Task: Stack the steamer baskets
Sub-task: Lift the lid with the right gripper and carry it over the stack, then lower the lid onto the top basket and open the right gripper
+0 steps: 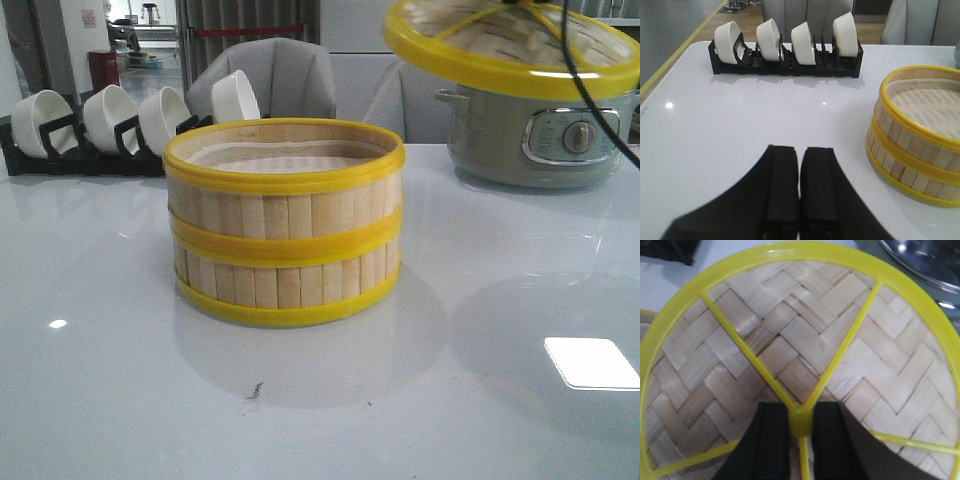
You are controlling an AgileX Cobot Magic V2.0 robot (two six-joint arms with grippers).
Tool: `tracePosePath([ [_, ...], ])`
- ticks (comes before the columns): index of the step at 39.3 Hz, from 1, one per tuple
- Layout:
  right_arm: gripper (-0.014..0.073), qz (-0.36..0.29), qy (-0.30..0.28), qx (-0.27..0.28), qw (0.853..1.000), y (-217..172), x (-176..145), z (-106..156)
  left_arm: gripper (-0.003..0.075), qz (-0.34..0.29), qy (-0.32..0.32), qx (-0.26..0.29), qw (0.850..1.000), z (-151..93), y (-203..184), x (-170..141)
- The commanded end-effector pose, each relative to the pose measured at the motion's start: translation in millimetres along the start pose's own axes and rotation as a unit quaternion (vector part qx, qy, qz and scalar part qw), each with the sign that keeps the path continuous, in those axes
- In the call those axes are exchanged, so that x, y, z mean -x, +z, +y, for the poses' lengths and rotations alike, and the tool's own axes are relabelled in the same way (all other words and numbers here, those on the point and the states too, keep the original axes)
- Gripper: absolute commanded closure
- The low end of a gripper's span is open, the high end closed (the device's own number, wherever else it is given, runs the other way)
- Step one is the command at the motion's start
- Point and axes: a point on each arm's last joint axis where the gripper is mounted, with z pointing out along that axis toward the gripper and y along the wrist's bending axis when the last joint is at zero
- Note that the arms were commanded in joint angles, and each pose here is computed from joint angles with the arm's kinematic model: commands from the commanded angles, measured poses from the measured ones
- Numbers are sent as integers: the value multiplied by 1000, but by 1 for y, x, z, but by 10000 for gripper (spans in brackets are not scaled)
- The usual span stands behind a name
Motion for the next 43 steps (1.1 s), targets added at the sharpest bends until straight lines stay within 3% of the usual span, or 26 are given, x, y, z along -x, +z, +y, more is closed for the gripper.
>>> tracePosePath([
  [1, 567, -72, -27, 40, 996, -38, 28, 35, 623, -56, 0, 2, 998, 0, -3, 17],
  [10, 567, -32, -83, 110, 990, -24, 23, 106, 623, -56, 0, 2, 998, 0, -3, 17],
  [16, 567, -7, -107, 133, 985, -6, 16, 136, 623, -56, 0, 2, 998, 0, -3, 17],
  [22, 567, 3, -122, 133, 984, 12, 14, 150, 623, -56, 0, 2, 998, 0, -3, 17],
  [43, 567, -12, -131, 124, 984, 38, 16, 155, 623, -56, 0, 2, 998, 0, -3, 17],
])
